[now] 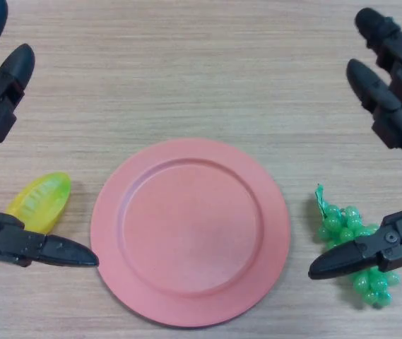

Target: Pick up the green grapes and place it on the plate

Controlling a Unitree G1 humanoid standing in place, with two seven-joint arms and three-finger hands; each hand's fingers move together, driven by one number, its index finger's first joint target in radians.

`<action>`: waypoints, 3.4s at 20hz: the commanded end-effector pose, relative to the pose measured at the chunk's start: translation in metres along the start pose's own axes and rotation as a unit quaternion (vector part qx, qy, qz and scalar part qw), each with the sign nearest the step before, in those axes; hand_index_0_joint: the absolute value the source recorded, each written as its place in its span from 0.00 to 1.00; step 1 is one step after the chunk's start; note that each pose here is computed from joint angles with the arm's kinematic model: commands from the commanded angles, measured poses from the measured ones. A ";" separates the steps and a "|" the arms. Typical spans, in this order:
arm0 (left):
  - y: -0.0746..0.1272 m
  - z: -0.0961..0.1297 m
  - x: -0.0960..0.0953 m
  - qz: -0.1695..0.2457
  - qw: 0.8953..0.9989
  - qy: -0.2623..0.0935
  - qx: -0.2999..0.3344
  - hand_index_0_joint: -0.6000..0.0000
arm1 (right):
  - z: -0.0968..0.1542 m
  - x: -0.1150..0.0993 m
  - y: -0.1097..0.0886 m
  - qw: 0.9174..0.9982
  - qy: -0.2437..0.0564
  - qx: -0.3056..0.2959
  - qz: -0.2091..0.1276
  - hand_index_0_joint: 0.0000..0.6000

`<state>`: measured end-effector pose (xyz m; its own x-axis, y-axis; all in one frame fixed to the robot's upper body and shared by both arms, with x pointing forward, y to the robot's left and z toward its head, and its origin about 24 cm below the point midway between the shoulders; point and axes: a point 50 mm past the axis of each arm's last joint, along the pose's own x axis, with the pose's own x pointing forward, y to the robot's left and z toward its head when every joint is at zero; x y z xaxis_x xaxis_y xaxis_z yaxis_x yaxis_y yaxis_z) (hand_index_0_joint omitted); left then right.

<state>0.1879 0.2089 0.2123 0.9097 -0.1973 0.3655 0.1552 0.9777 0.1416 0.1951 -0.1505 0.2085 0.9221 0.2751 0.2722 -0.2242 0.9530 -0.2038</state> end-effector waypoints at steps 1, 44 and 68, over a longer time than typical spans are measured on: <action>0.001 0.027 -0.001 0.003 0.994 -0.095 0.055 1.00 | 0.029 -0.004 -0.011 0.993 -0.101 -0.040 -0.038 0.00; 0.008 0.020 -0.010 0.032 0.993 -0.095 0.063 1.00 | -0.132 0.028 -0.015 0.930 0.118 -0.347 -0.026 1.00; 0.024 0.013 -0.015 0.081 0.991 -0.079 0.068 1.00 | -0.017 0.100 0.092 0.972 -0.020 -0.223 0.066 0.00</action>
<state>0.1860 0.2315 0.1942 0.9328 -0.0595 0.3553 0.0219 0.9938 0.1088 0.2688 -0.0240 0.1590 0.8855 0.4646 0.0110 -0.3485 0.6795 -0.6456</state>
